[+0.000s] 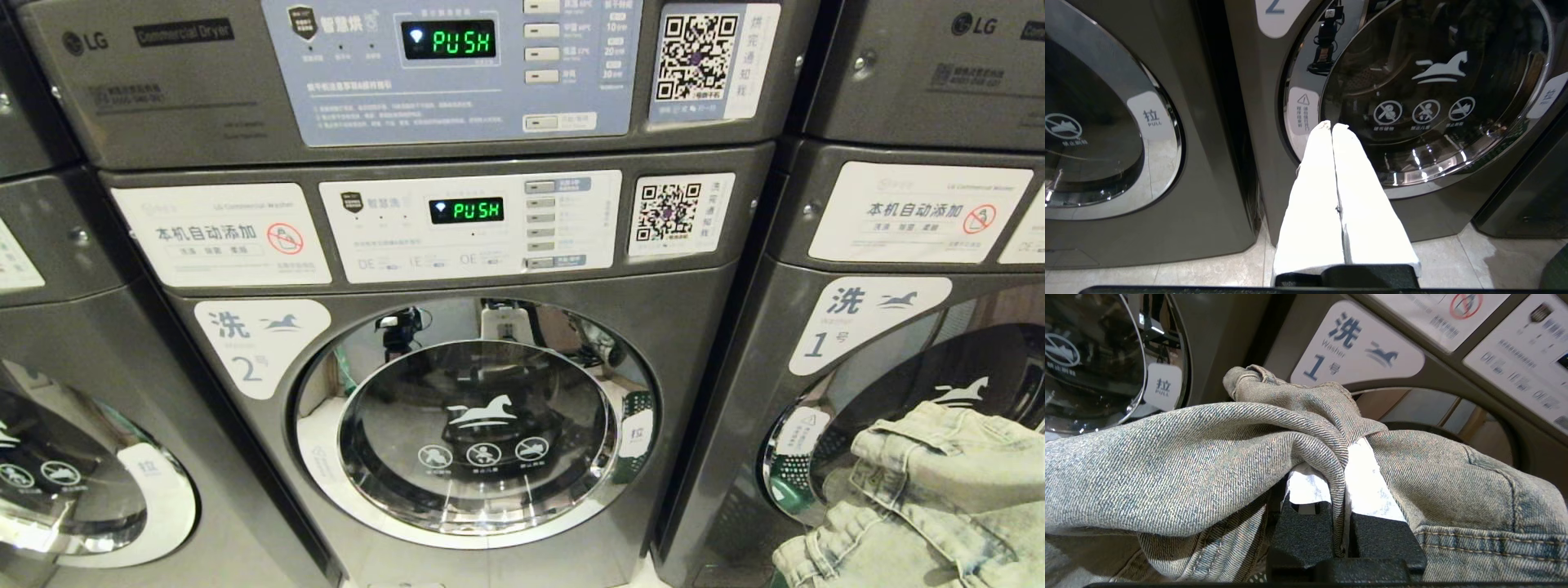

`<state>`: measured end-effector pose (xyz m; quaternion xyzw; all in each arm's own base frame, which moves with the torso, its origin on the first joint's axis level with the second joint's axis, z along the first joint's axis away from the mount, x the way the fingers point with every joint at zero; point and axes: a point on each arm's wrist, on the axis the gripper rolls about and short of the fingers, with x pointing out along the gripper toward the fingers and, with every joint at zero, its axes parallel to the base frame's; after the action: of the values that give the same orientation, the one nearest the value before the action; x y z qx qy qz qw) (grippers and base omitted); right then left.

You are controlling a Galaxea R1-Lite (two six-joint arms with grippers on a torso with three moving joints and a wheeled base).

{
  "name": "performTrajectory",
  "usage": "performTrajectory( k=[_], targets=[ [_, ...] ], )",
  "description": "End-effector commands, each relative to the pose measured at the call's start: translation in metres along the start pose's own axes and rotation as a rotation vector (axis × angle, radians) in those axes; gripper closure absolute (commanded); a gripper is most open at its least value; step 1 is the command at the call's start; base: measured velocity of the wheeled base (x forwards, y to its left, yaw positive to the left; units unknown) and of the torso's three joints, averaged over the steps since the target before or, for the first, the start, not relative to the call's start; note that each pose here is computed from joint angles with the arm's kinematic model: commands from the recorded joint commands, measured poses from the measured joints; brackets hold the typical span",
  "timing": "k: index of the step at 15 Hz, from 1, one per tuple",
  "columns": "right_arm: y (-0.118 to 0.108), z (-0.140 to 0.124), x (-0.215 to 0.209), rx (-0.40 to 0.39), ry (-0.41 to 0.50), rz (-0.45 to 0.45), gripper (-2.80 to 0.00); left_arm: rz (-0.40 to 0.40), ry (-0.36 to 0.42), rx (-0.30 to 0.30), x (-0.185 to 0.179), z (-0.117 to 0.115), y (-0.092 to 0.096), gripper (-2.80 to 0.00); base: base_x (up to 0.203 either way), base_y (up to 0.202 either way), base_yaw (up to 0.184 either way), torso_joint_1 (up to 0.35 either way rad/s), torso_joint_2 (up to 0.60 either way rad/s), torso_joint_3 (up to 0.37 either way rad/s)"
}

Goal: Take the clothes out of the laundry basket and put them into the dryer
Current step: Open the dryer

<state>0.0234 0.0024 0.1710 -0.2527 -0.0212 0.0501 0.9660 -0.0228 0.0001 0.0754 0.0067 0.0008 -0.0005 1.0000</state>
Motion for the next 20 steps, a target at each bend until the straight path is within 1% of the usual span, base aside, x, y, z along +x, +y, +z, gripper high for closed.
performTrajectory(
  k=[1, 8, 11, 20],
  targets=[
    [-0.0005, 0.0008, 0.0002, -0.003, -0.002, -0.001, 0.00, 0.002, 0.000, 0.000, 0.0000, 0.0000, 0.0000, 0.00, 0.000, 0.000, 0.000, 0.178, -0.48, -0.305],
    [0.0012, -0.0021, 0.0005, -0.002, 0.007, 0.010, 0.00, 0.001, 0.000, 0.000, 0.0000, 0.0000, 0.0000, 0.00, 0.000, 0.000, 0.000, 0.198, -0.49, -0.295],
    [0.0003, -0.0007, 0.0004, 0.001, 0.005, 0.000, 0.00, 0.002, 0.000, 0.000, 0.0000, 0.0000, 0.0000, 0.00, 0.000, 0.000, 0.000, 0.219, -0.51, -0.292],
    [0.0001, 0.0008, -0.0029, -0.003, -0.011, -0.007, 0.00, 0.001, 0.000, 0.000, 0.0000, 0.0000, 0.0000, 0.00, 0.000, 0.000, 0.000, 0.251, -0.56, -0.308]
  ],
)
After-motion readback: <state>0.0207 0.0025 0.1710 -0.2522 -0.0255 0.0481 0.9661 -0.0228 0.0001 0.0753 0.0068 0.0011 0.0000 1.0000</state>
